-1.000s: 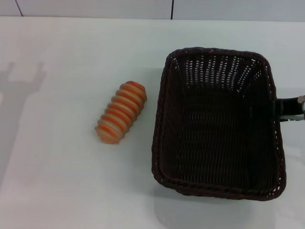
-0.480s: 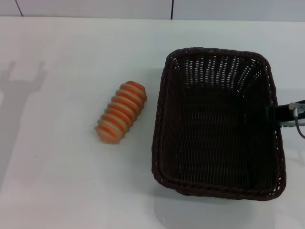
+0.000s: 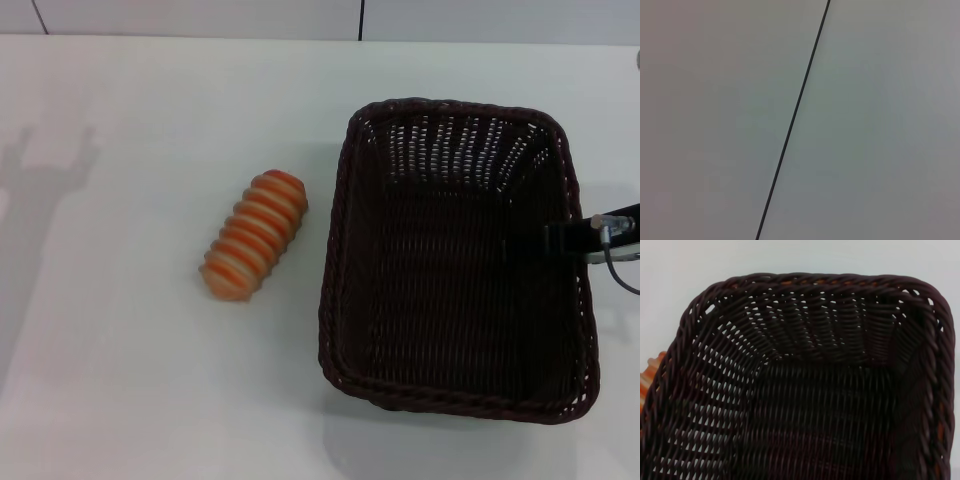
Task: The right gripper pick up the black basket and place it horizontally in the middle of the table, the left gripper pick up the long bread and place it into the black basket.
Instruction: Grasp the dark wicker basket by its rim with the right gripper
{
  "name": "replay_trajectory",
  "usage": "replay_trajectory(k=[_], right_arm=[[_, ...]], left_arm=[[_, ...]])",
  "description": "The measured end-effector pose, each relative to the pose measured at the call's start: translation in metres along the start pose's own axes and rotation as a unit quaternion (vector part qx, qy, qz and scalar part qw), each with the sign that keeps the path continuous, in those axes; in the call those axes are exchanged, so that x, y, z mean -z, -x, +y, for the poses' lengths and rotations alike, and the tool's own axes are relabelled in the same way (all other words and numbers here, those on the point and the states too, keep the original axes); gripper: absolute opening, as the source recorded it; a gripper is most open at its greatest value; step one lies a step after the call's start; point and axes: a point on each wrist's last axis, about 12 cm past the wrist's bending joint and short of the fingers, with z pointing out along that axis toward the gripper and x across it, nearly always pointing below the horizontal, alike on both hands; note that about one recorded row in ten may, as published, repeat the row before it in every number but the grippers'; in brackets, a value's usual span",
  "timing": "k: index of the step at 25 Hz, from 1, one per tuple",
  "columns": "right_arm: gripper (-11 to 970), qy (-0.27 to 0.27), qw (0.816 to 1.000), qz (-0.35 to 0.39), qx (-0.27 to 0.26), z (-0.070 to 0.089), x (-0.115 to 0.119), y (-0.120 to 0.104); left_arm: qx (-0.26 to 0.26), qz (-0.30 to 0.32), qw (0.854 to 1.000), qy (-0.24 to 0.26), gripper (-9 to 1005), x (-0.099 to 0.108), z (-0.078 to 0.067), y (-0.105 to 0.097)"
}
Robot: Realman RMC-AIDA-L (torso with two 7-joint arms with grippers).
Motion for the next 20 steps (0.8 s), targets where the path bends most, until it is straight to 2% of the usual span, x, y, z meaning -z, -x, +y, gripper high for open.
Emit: replay_trajectory(k=[2, 9, 17, 20], right_arm=[[768, 0.000, 1.000, -0.004, 0.001, 0.000, 0.001, 0.000], [593, 0.000, 1.000, -0.008, 0.002, 0.000, 0.003, 0.002], [341, 0.003, 1.000, -0.024, 0.014, -0.001, 0.002, 0.005], [225, 0.003, 0.999, -0.037, 0.019, -0.003, 0.002, 0.007]], left_arm=[[-0.001, 0.000, 1.000, 0.002, 833, 0.001, 0.001, 0.000], [-0.001, -0.003, 1.000, 0.006, 832, 0.001, 0.003, 0.001], [-0.001, -0.008, 1.000, 0.020, 830, 0.003, 0.006, 0.002], [-0.002, -0.013, 0.999, 0.035, 830, 0.006, 0.011, 0.004]])
